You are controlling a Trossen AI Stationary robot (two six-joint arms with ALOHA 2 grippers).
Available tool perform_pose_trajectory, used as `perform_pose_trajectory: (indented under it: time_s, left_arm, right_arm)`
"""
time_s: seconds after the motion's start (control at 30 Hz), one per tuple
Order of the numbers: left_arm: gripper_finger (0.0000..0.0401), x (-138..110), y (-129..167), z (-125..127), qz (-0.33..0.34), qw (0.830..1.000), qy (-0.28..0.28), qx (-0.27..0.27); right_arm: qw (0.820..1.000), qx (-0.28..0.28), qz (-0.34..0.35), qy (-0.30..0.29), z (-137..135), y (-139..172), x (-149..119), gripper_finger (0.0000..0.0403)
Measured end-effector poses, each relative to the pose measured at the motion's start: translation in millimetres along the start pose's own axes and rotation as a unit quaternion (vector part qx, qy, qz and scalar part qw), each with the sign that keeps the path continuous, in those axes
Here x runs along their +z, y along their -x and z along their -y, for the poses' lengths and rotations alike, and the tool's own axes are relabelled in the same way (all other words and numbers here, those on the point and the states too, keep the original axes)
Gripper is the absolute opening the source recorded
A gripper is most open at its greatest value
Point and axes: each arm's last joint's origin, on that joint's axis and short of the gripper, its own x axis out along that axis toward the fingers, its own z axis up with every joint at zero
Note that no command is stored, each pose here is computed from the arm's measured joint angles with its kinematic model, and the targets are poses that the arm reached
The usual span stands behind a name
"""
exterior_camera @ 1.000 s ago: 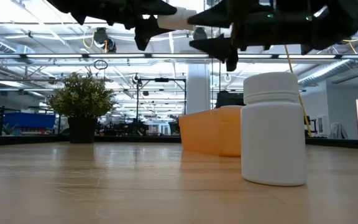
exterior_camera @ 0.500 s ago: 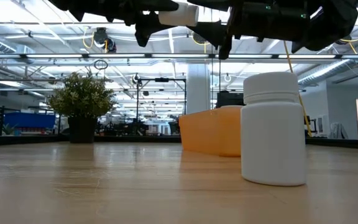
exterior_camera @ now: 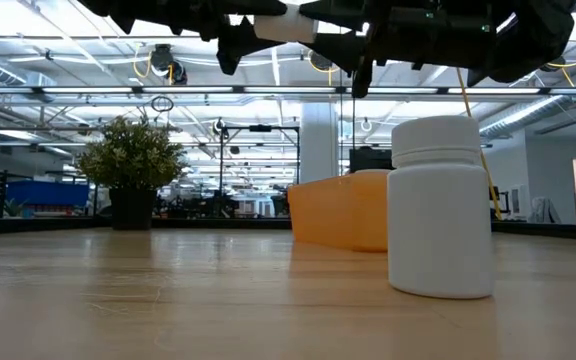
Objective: Pick and place pill bottles into a basket
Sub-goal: Adjust the white medicine bottle in the orange bin
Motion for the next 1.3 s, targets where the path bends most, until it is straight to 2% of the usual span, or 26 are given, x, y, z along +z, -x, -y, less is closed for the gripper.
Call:
perform_pose_trajectory:
  time_s: [0.17, 0.27, 0.37, 0.47, 0.6, 0.67, 0.83, 0.93, 1.17, 1.3]
  left_arm:
    - [0.0325, -7, 0, -3, -0.029, 0.999, 0.008, 0.038]
    - [0.0375, -13, 1, -6, -0.057, 0.996, 0.008, 0.074]
    - [0.0392, -17, 2, -8, -0.078, 0.992, 0.004, 0.094]
    - [0.0377, -23, 3, -9, -0.107, 0.987, 0.004, 0.117]
    - [0.0358, -26, 5, -12, -0.125, 0.981, -0.004, 0.151]
    - [0.0353, -27, 5, -12, -0.128, 0.979, -0.010, 0.159]
    - [0.0355, -27, 5, -13, -0.127, 0.978, -0.014, 0.166]
    - [0.0362, -27, 5, -13, -0.127, 0.977, -0.016, 0.169]
    - [0.0369, -28, 6, -13, -0.135, 0.976, -0.017, 0.170]
    - [0.0366, -29, 6, -13, -0.138, 0.976, -0.017, 0.171]
  right_arm:
    - [0.999, -0.012, -0.038, -0.021, 1, 2, -3, 0.0146]
    - [0.996, -0.049, -0.075, -0.019, 4, 7, -1, 0.0146]
    - [0.990, -0.080, -0.110, -0.024, 4, 14, 3, 0.0146]
    - [0.979, -0.116, -0.164, -0.036, 4, 18, 12, 0.0146]
    - [0.945, -0.187, -0.268, -0.014, 1, 15, 26, 0.0146]
    - [0.928, -0.202, -0.313, 0.004, -2, 11, 38, 0.0146]
    - [0.887, -0.229, -0.402, -0.004, -6, 6, 71, 0.0146]
    - [0.852, -0.245, -0.462, -0.022, -2, 4, 82, 0.0146]
    - [0.795, -0.221, -0.561, -0.072, 24, -20, 77, 0.0146]
    - [0.745, -0.237, -0.619, -0.076, 34, -31, 65, 0.0146]
